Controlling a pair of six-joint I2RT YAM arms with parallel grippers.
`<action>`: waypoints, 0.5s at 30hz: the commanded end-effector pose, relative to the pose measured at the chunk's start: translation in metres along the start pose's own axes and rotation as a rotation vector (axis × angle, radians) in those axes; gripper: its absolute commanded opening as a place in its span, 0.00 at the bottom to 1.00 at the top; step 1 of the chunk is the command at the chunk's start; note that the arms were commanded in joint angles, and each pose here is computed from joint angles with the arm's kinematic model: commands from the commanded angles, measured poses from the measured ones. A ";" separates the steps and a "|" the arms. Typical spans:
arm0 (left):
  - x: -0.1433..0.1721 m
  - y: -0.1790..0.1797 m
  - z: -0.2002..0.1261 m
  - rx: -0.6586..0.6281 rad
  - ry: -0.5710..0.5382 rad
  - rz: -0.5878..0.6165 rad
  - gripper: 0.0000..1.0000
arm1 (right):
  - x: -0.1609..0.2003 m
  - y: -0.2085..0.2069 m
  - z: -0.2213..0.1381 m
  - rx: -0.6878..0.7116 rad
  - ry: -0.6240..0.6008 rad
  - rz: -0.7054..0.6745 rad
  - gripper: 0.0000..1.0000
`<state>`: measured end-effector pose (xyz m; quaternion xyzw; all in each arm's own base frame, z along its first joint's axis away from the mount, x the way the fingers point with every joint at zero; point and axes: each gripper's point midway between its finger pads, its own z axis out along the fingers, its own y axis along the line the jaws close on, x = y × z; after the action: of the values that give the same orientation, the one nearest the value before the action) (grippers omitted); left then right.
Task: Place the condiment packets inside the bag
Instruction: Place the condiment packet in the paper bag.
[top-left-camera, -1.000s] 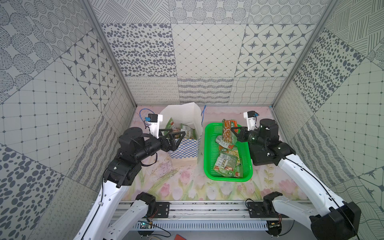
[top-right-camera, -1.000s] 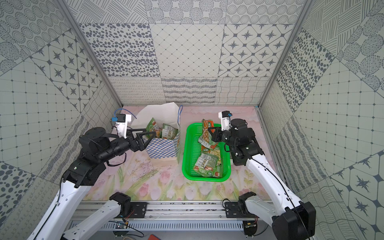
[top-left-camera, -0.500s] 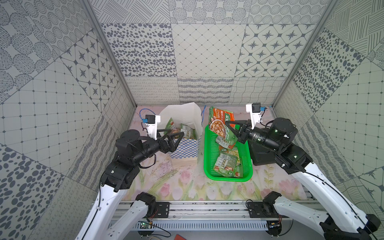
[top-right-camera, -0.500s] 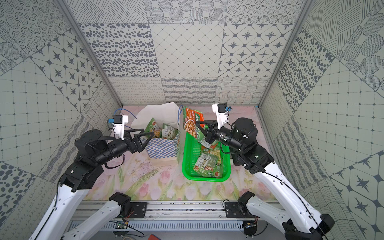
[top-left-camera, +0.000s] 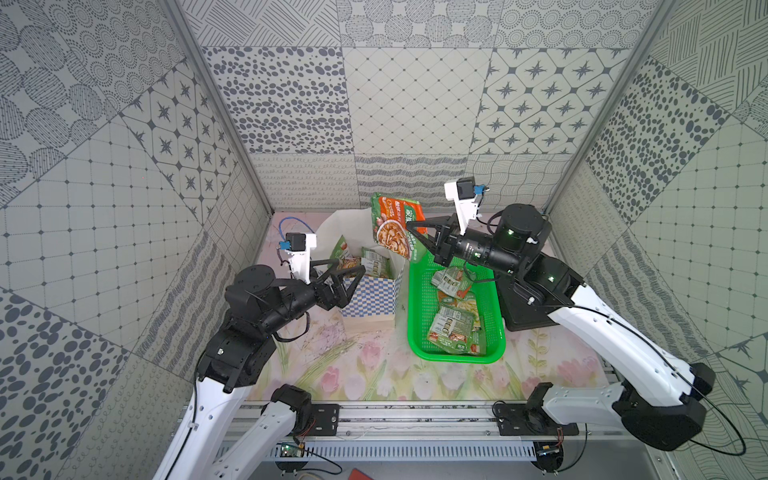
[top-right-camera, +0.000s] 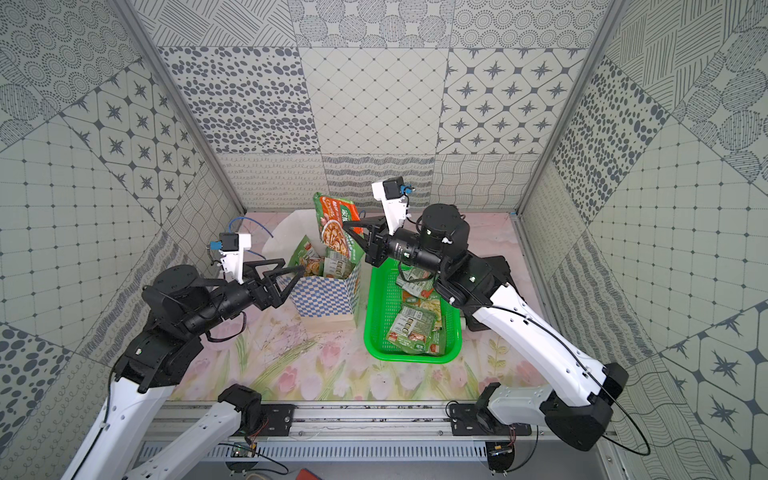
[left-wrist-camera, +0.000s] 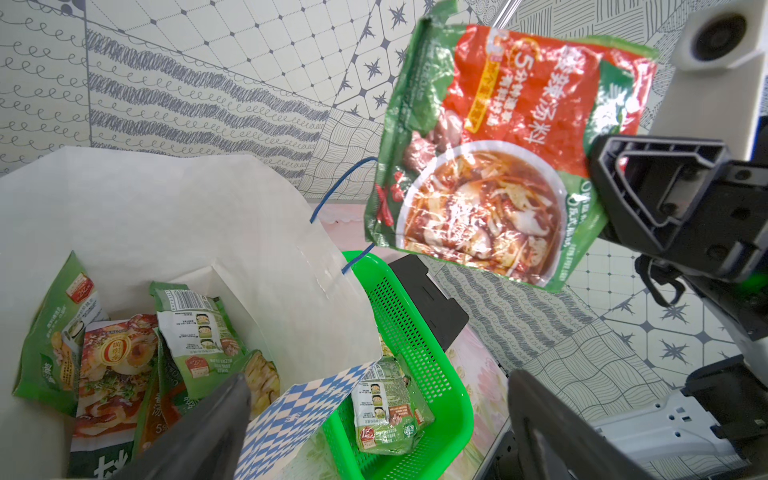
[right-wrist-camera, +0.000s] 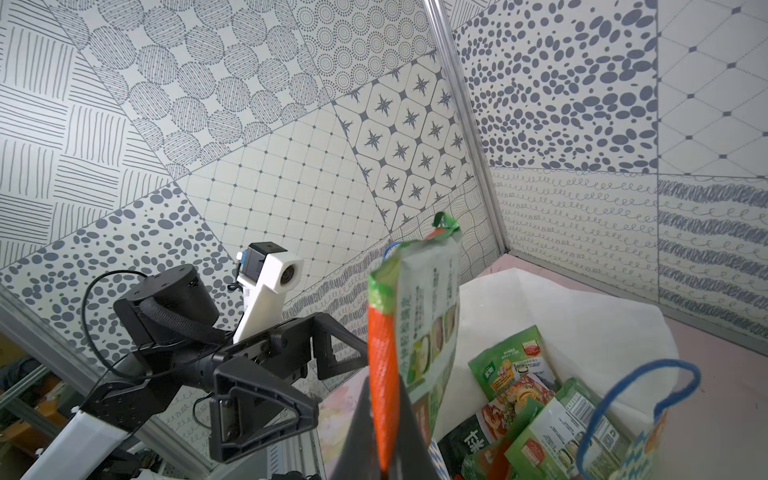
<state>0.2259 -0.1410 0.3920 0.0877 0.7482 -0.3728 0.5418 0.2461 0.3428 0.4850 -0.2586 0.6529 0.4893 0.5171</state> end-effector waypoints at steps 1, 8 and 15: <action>-0.018 -0.007 -0.005 0.017 -0.088 0.045 0.99 | -0.016 0.004 0.012 0.014 -0.023 -0.069 0.00; -0.020 -0.007 -0.009 0.010 -0.106 0.052 0.99 | 0.006 -0.027 0.060 0.105 0.067 -0.076 0.00; -0.021 -0.007 -0.010 0.010 -0.110 0.055 0.99 | 0.038 -0.056 0.098 0.196 0.184 -0.085 0.00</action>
<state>0.2207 -0.1355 0.3961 0.0827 0.7401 -0.3668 0.5575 0.3166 0.4124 0.4272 -0.2750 0.7270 0.3983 0.4870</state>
